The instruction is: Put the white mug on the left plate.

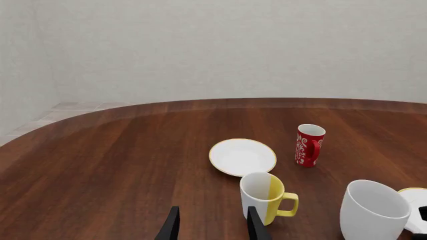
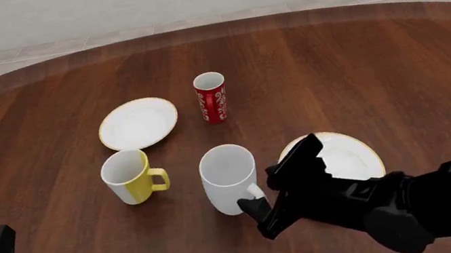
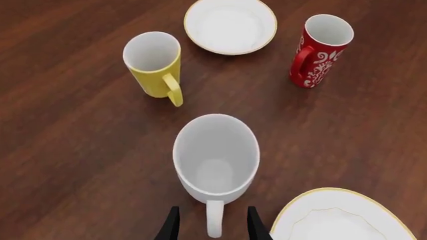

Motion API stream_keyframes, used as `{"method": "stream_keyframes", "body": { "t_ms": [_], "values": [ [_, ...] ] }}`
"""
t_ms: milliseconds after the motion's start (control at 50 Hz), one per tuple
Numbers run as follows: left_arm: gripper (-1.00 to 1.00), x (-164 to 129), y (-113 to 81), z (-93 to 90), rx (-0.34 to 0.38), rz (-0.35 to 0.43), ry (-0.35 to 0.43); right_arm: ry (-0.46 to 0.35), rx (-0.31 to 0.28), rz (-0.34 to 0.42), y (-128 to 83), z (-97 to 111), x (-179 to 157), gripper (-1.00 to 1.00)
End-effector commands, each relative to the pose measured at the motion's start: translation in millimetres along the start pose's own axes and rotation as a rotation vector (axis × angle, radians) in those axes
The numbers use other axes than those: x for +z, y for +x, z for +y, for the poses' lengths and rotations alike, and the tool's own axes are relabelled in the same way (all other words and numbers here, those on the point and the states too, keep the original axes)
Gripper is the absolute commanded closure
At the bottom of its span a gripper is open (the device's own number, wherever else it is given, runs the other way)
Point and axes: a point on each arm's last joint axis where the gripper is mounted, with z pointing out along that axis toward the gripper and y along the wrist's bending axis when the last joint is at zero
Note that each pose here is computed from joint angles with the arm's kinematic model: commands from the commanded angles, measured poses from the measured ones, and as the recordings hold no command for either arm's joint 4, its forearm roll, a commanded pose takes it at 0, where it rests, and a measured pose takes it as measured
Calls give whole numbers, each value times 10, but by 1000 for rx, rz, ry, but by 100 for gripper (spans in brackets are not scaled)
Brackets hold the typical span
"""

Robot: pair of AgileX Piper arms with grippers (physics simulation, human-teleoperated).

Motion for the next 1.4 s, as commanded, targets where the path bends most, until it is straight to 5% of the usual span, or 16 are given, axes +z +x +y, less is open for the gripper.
{"method": "stream_keyframes", "body": {
  "t_ms": [20, 1400],
  "values": [
    [-100, 0, 0, 0, 0, 0, 0, -2, 2, 4, 16, 6, 23, -100],
    [-100, 0, 0, 0, 0, 0, 0, 0, 21, 39, 173, 0, 168, -100]
  ]
}}
